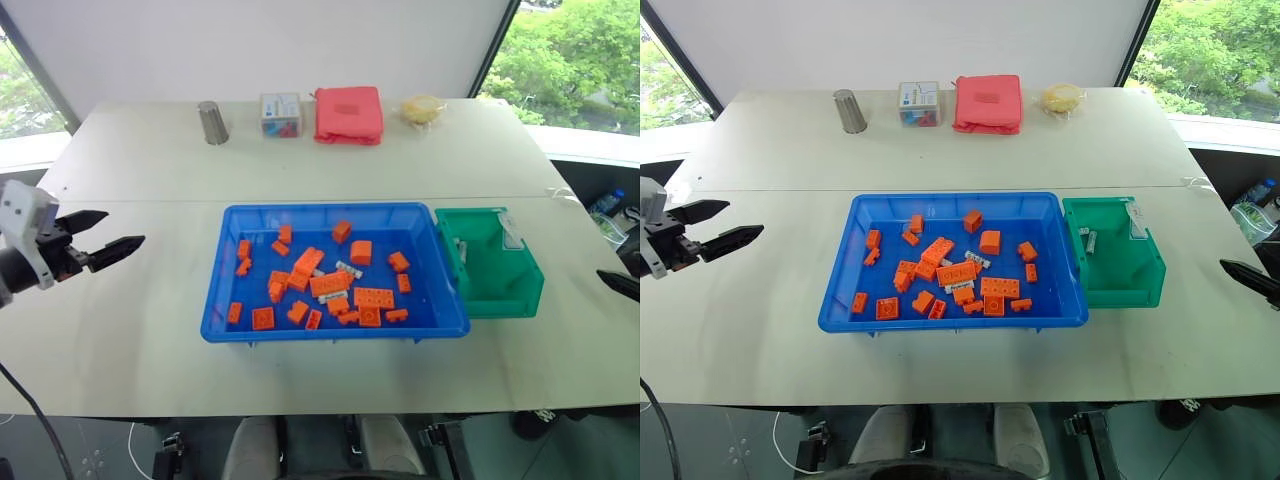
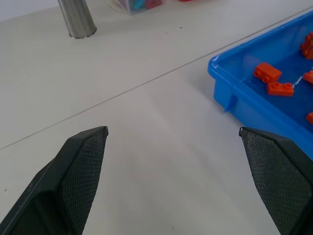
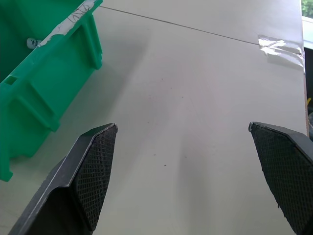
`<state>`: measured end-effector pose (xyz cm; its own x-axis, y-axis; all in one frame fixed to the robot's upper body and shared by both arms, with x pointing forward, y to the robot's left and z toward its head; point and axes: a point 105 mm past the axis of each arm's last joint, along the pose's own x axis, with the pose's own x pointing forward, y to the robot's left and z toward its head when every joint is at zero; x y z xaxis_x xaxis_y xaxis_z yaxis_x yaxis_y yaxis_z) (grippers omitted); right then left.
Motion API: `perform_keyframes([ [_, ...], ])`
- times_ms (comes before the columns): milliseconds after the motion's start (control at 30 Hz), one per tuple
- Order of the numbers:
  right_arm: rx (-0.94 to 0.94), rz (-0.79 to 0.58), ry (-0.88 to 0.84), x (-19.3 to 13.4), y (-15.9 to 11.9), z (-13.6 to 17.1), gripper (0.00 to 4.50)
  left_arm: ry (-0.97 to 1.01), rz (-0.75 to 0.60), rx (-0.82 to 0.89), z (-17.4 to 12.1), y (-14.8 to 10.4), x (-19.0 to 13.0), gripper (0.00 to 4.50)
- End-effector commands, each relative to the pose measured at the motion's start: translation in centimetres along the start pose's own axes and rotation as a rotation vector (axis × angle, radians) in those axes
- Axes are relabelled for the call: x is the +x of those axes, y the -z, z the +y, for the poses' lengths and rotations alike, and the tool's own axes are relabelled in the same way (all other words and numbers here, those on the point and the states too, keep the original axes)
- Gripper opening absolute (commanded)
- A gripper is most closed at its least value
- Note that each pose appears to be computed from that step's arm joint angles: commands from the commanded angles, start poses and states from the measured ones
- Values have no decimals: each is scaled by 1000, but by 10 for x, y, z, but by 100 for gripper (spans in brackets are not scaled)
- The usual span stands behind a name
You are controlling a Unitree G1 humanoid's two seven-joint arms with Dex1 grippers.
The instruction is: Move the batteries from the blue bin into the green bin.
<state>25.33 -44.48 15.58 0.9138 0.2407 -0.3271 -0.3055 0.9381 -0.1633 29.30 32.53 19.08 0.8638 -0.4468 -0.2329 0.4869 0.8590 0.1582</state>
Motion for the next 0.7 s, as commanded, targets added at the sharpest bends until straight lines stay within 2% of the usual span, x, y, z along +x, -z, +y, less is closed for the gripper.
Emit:
perform_keyframes([
  [33, -54, -19, -1, 3, -14, -1, 443, -14, -41, 49, 0, -14, -3, 450],
  [233, -85, -40, -25, 9, -37, 1, 443, 37, -48, 47, -13, -14, 1, 450],
  [367, -112, -76, -67, 17, -63, 8, 443, 92, -52, 51, -23, -20, 3, 450],
  [467, -164, -135, -199, 36, -97, 35, 443, 245, -63, 58, -52, -33, 11, 450],
  [567, -249, -211, -423, 62, -140, 87, 443, 445, -44, 118, -90, -45, 22, 450],
  [600, -262, -220, -456, 66, -147, 95, 443, 474, -41, 126, -96, -46, 23, 450],
  [700, -380, -222, -657, 97, -170, 154, 443, 646, -30, 168, -127, -52, 30, 450],
])
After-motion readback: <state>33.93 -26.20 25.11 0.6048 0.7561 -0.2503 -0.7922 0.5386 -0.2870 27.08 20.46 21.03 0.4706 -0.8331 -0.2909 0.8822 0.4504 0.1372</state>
